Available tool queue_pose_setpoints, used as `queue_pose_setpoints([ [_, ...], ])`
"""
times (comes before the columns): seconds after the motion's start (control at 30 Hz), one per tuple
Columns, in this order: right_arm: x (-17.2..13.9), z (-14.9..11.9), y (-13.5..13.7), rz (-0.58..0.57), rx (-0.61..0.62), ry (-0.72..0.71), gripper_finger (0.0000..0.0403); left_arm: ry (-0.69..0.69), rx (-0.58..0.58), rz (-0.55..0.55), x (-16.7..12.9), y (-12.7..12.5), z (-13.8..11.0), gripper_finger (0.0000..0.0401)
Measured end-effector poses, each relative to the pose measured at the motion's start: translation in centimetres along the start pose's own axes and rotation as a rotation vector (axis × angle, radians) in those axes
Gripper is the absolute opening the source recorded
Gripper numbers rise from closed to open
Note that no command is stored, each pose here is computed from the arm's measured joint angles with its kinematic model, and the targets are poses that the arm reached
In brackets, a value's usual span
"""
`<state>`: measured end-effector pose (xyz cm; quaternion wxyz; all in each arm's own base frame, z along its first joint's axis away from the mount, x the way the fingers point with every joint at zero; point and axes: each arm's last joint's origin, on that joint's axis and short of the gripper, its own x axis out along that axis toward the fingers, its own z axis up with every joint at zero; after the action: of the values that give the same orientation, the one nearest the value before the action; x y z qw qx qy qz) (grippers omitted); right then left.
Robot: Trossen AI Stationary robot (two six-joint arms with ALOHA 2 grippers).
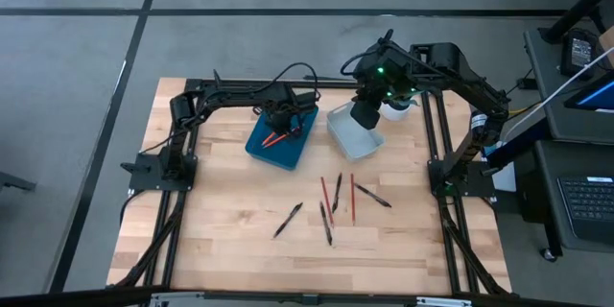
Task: Sort pens & pencils
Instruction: Put the orange pencil into the blue bin
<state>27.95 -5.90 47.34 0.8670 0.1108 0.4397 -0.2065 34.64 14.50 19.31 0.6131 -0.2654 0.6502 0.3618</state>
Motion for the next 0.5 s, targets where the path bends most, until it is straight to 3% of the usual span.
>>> queue_pose_setpoints([
  [0.5,0.00,0.00,0.00,0.000,0.023,0.000,0.0110,-0.045,-0.015,-0.050,0.45,0.47,0.94,0.0018],
])
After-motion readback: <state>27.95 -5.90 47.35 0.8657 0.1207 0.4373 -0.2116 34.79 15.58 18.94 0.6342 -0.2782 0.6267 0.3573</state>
